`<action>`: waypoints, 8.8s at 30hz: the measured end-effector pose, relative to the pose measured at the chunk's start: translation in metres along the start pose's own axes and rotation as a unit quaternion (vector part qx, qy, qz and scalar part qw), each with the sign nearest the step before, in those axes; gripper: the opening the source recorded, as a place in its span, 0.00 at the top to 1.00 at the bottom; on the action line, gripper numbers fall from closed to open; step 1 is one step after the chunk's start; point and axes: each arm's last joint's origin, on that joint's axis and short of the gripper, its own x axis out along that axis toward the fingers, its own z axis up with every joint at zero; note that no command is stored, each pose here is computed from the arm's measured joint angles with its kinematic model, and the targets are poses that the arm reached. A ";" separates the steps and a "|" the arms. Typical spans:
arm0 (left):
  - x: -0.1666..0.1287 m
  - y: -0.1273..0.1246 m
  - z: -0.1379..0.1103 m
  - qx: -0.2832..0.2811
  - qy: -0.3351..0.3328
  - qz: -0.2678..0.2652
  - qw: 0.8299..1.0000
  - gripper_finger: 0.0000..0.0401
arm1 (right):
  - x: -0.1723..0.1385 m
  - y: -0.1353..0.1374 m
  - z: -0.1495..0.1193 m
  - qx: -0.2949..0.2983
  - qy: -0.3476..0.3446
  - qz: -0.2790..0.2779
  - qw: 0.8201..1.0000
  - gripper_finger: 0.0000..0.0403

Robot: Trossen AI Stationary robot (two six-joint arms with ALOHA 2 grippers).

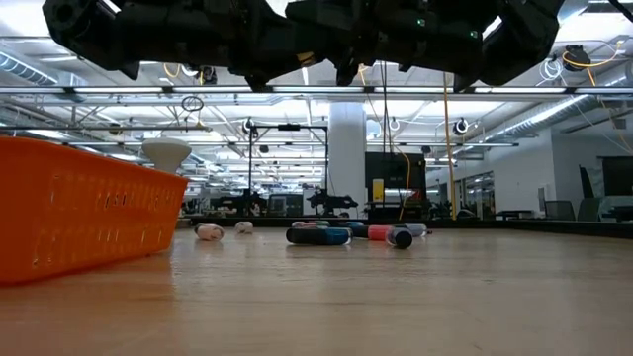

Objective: Pick & Place Nail Polish
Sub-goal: Put the yellow nail color bottle into the orange bin, then put the middle blue nail color bottle into the orange bin

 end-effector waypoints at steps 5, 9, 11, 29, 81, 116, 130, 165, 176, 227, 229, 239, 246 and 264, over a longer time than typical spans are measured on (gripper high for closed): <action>-0.005 -0.006 0.007 0.014 0.012 -0.004 1.000 0.76 | -0.008 0.003 0.011 0.001 0.007 0.006 1.000 0.61; -0.018 -0.019 0.013 0.019 0.067 -0.011 0.998 0.76 | -0.025 0.006 0.036 -0.001 0.000 0.004 1.000 0.54; -0.030 -0.028 0.019 0.012 0.094 -0.026 0.995 0.76 | -0.036 0.008 0.043 0.001 0.012 0.001 1.000 0.52; -0.096 -0.102 -0.021 -0.189 0.406 -0.067 0.892 0.76 | -0.080 0.009 0.045 0.000 0.023 -0.092 0.995 0.56; -0.107 -0.025 0.062 -0.071 0.146 0.118 0.980 0.37 | -0.082 0.027 -0.063 0.085 0.383 -0.166 0.905 0.49; -0.089 -0.019 0.042 -0.064 0.185 0.150 0.969 0.36 | -0.115 -0.090 -0.060 -0.012 0.468 -0.160 0.869 0.51; -0.088 -0.016 0.041 -0.063 0.186 0.156 0.968 0.36 | -0.096 -0.103 -0.078 -0.012 0.543 -0.132 0.829 0.52; -0.086 -0.013 0.043 -0.087 0.174 0.166 0.967 0.36 | -0.075 -0.071 0.004 -0.002 0.322 -0.116 0.939 0.88; -0.064 -0.008 0.033 -0.088 0.156 0.162 0.970 0.36 | -0.048 -0.037 0.023 -0.010 0.151 -0.052 0.987 0.88; 0.038 0.007 0.022 -0.022 -0.058 0.048 0.997 0.36 | -0.036 -0.008 0.047 -0.047 0.009 -0.001 0.999 0.88; 0.038 0.009 0.022 -0.022 -0.058 0.049 0.997 0.37 | -0.036 -0.008 0.047 -0.047 0.009 -0.002 0.999 0.88; 0.038 0.009 0.022 -0.005 -0.055 0.044 0.997 0.71 | -0.036 -0.009 0.048 -0.047 0.006 -0.004 0.999 0.89; 0.038 0.008 0.022 0.000 -0.058 0.029 0.998 0.77 | -0.036 -0.008 0.047 -0.043 0.008 -0.001 0.999 0.89; 0.009 0.002 0.050 0.076 0.041 0.058 0.995 0.77 | -0.068 0.000 0.080 0.003 0.077 -0.015 0.997 0.43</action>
